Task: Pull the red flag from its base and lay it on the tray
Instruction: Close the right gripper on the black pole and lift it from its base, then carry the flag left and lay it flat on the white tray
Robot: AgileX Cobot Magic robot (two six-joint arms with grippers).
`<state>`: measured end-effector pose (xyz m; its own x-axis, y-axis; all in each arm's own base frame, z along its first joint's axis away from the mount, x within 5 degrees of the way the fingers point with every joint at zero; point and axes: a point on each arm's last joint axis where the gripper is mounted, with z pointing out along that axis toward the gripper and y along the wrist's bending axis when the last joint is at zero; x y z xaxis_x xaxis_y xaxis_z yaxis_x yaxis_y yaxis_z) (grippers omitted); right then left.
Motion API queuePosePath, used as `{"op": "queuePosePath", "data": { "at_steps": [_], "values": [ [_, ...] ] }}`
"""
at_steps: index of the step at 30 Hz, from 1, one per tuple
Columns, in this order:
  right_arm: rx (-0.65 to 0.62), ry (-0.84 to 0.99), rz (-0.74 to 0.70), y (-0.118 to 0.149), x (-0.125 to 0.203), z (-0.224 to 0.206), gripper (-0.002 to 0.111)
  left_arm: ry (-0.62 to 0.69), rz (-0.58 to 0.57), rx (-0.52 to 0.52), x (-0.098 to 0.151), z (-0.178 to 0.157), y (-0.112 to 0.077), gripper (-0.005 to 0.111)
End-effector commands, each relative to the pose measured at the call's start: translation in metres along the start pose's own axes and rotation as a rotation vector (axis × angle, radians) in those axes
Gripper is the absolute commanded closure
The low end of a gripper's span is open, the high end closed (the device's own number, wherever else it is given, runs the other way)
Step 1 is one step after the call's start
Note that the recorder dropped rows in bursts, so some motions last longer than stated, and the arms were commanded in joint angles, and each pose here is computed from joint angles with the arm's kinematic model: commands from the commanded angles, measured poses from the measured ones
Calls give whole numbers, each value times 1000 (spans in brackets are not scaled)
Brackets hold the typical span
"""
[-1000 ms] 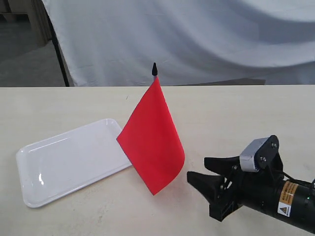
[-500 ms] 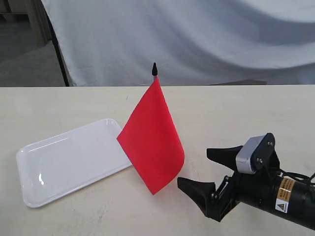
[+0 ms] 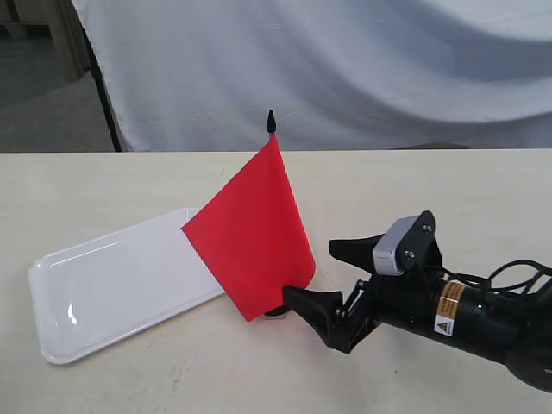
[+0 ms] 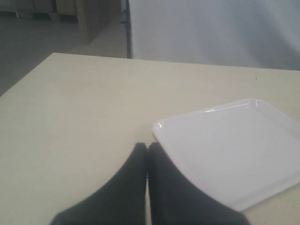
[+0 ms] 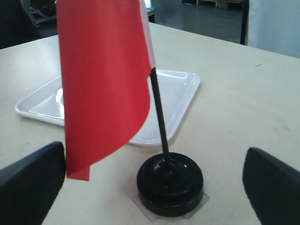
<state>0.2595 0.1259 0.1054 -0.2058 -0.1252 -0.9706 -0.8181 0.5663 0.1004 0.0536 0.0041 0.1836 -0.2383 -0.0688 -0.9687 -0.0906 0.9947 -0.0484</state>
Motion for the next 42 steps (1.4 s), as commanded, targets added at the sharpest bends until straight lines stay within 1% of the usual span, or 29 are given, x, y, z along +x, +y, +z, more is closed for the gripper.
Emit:
{"op": "queuePosePath", "data": {
  "at_steps": [1,13,16,22,24,25,26,27,28,29,32,34,36,38,39,40,41,42],
  "values": [
    [-32,-27,-16,-1,-2,18,14,-4,2,-2,0,0,0,107],
    [-36,-59,-39,-15,-1,47,14,-4,2,-2,0,0,0,107],
    [-30,-16,-56,-17,0,56,14,-4,2,-2,0,0,0,107],
    [-48,7,-69,-12,1,70,14,-4,2,-2,0,0,0,107],
    [-46,4,-69,-13,1,71,21,-4,2,-2,0,0,0,107],
    [-44,2,-67,-13,1,72,27,-4,2,-2,0,0,0,107],
    [-36,0,-63,-14,1,72,46,-4,2,-2,0,0,0,107],
    [-36,-1,-74,-14,1,72,61,-4,2,-2,0,0,0,107],
    [-36,-1,-80,-14,1,72,98,-4,2,-2,0,0,0,107],
    [-37,-3,-83,-14,0,72,107,-4,2,-2,0,0,0,107],
    [-36,-17,-94,-13,-7,70,109,-4,2,-2,0,0,0,107],
    [-35,-34,-90,-12,-23,67,109,-4,2,-2,0,0,0,107],
    [-2,-24,-126,-10,-49,60,109,-4,2,-2,0,0,0,107],
    [56,49,-209,-4,-74,55,109,-4,2,-2,0,0,0,107],
    [95,117,-269,2,-90,57,109,-4,2,-2,0,0,0,107],
    [124,186,-342,10,-104,62,109,-4,2,-2,0,0,0,107],
    [134,225,-389,15,-111,67,109,-4,2,-2,0,0,0,107],
    [144,305,-487,27,-120,79,109,-4,2,-2,0,0,0,107]
  ]
}}
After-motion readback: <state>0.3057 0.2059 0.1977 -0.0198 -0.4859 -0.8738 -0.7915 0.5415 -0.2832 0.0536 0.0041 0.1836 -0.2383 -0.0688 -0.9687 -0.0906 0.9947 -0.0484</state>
